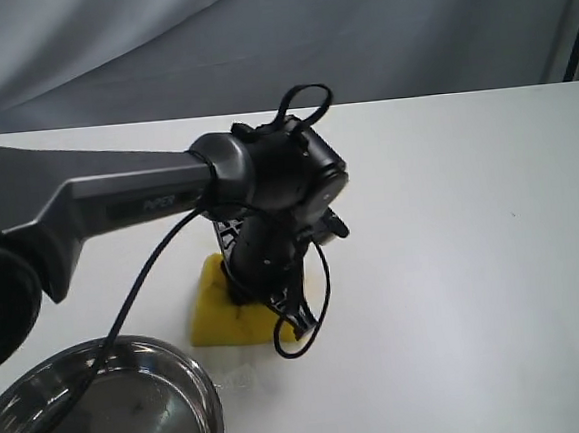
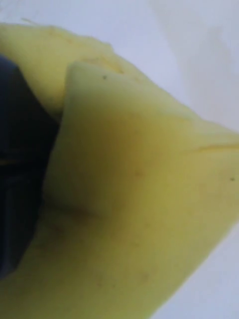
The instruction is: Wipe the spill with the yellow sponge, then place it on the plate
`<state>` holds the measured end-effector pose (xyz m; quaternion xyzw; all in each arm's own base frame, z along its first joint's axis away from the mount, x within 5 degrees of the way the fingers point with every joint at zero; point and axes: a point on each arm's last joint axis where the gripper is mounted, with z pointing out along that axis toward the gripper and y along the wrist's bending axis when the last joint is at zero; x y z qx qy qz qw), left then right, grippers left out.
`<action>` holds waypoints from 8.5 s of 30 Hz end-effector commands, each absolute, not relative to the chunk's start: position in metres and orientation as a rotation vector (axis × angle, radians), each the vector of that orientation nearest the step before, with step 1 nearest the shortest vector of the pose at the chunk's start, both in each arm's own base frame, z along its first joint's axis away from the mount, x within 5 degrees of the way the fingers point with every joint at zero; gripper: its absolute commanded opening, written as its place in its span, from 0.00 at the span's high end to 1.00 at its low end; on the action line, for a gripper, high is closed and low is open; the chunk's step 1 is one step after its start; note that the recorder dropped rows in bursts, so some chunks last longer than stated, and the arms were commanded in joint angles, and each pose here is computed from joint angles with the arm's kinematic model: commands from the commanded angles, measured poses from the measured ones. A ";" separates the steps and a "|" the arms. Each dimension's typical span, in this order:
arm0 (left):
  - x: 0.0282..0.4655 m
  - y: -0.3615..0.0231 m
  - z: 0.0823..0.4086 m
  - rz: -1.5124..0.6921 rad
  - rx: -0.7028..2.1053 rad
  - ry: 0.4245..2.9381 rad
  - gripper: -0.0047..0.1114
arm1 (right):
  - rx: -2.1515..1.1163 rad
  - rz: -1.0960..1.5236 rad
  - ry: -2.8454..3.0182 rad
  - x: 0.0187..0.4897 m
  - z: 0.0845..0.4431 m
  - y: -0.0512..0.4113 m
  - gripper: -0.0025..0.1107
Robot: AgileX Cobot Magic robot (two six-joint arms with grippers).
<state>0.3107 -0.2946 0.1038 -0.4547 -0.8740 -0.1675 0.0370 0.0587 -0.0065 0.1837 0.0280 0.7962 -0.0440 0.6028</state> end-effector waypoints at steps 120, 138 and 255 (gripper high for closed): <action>0.437 -0.170 0.099 -0.217 -0.684 -2.993 0.96 | 0.050 -0.112 1.838 0.059 0.184 -0.007 0.98; 0.295 -0.364 0.107 -0.028 -1.534 -2.659 0.96 | 0.050 -0.112 1.838 0.059 0.184 -0.007 0.98; 0.178 0.021 0.313 -0.010 0.384 -3.570 0.96 | 0.050 -0.112 1.838 0.059 0.184 -0.007 0.98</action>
